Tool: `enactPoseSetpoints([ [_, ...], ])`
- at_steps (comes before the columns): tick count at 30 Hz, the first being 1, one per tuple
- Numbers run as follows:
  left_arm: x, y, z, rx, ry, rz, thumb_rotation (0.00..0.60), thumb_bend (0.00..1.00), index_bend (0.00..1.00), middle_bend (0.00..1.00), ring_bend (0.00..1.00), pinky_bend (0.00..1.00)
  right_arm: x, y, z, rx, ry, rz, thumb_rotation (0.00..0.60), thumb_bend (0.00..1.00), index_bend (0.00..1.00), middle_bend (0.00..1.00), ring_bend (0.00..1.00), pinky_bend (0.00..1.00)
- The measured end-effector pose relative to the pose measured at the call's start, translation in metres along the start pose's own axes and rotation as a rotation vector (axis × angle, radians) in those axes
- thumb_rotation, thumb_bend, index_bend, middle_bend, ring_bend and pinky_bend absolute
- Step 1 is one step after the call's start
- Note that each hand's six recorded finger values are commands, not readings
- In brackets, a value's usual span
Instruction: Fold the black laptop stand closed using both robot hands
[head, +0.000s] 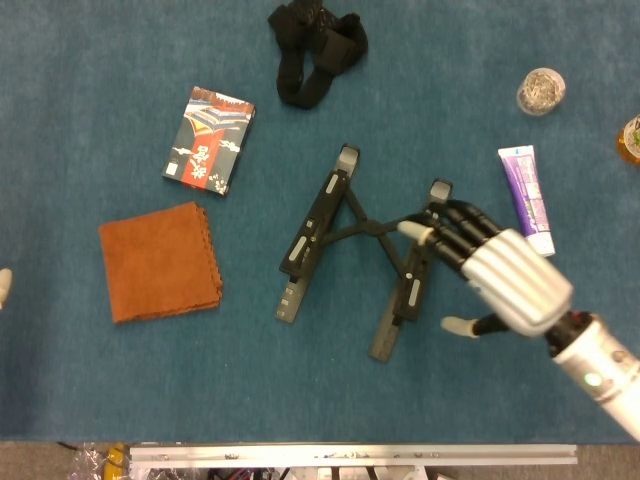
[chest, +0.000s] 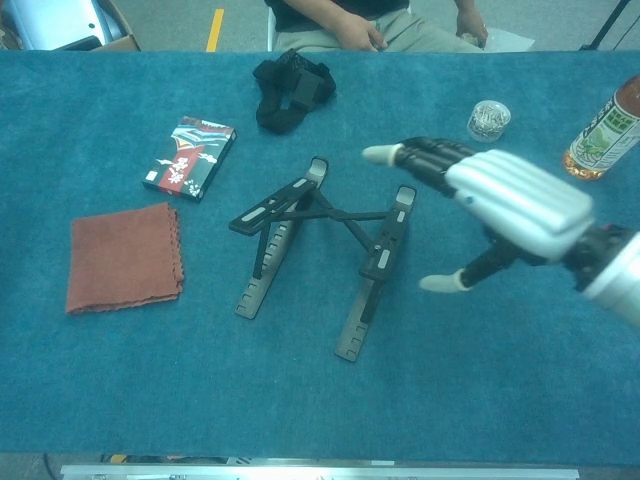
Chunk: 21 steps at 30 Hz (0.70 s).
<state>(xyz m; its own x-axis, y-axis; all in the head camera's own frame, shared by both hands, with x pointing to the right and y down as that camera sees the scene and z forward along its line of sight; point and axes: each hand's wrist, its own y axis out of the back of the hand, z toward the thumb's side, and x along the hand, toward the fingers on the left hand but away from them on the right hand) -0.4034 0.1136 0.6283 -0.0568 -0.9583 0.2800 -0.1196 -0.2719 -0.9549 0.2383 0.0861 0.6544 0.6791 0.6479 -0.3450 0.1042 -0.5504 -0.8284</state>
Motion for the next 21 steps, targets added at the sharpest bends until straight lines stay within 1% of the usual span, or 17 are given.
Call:
enactPoseSetpoints([
  [5, 0.001, -0.001, -0.003, -0.004, 0.007, -0.007, 0.6, 0.28, 0.08, 0.05, 0.0, 0.04, -0.018, -0.013, 0.013, 0.019, 0.042, 0.017, 0.6, 0.02, 0.0, 0.11, 0.0, 0.09],
  [9, 0.003, -0.003, -0.004, -0.007, 0.006, -0.013, 0.6, 0.28, 0.08, 0.05, 0.0, 0.04, -0.03, -0.019, 0.019, 0.038, 0.067, 0.016, 0.6, 0.11, 0.0, 0.11, 0.0, 0.09],
  [18, 0.004, -0.004, -0.005, -0.013, 0.0, -0.019, 0.6, 0.28, 0.08, 0.05, 0.0, 0.04, -0.045, -0.028, 0.011, 0.106, 0.07, 0.001, 0.6, 0.28, 0.0, 0.11, 0.0, 0.09],
  [21, 0.004, -0.005, -0.004, -0.015, -0.005, -0.022, 0.6, 0.28, 0.08, 0.05, 0.0, 0.04, -0.049, -0.027, 0.008, 0.132, 0.064, -0.024, 0.6, 0.28, 0.0, 0.11, 0.0, 0.09],
])
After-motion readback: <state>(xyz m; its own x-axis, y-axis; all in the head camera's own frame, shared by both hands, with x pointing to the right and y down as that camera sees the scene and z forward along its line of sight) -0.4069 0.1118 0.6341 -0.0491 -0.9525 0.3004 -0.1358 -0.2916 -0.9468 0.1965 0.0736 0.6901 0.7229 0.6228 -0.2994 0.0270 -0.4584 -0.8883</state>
